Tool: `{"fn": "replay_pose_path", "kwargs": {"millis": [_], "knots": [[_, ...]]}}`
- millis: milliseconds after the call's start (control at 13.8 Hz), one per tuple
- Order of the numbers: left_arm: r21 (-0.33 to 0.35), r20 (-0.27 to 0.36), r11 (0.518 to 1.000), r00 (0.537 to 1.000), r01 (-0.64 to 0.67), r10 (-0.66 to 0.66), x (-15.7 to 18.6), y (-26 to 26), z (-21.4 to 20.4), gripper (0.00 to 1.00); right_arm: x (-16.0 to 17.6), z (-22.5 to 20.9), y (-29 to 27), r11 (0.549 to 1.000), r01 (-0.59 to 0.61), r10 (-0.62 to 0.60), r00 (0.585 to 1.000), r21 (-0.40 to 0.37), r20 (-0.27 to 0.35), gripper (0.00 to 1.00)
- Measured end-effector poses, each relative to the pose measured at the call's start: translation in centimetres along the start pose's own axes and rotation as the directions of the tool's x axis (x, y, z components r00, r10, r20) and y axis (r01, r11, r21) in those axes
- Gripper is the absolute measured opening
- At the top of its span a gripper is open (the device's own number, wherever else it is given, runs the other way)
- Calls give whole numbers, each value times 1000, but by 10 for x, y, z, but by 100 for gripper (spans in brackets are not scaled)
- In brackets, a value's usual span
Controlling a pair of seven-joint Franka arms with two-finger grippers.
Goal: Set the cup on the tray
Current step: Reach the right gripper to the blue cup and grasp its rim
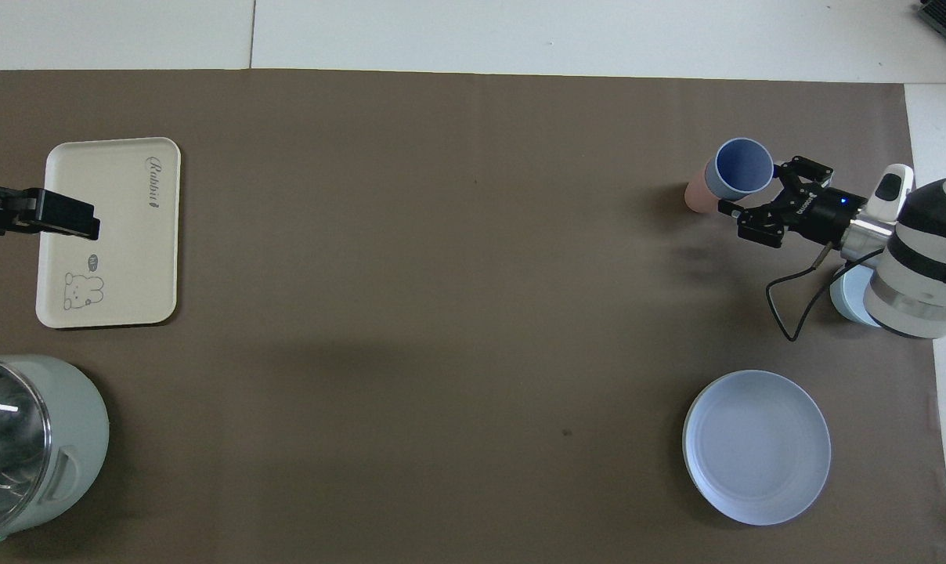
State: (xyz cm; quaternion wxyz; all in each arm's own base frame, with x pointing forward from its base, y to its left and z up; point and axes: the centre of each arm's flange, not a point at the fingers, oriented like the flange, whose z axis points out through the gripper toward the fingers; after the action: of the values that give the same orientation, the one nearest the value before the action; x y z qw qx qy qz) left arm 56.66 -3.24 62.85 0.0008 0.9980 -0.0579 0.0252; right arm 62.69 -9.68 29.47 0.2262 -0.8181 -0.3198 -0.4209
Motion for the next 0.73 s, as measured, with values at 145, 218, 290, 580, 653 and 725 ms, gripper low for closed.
{"fn": "replay_pose_path", "kwargs": {"millis": [145,218,290,580,653,725], "knots": [[0,0,1000,1000,0,0,0,0,0,100,0,7,-2,1000,13,-13,1000,-1,-15,100],[0,0,1000,1000,0,0,0,0,0,100,-1,9,-3,1000,15,-15,1000,-2,-13,100],[0,1,1000,1000,0,0,0,0,0,100,-1,11,-4,1000,19,-19,1000,-6,-9,100],[0,1,1000,1000,1,-1,0,-1,0,100,3,25,-13,999,30,-30,1000,-16,-1,100],[0,1,1000,1000,1,-1,0,-1,0,100,3,26,-13,999,36,-36,999,-21,1,99],[0,1,1000,1000,1,-1,0,0,0,100,4,25,-13,999,48,-48,999,-23,-1,93]]}}
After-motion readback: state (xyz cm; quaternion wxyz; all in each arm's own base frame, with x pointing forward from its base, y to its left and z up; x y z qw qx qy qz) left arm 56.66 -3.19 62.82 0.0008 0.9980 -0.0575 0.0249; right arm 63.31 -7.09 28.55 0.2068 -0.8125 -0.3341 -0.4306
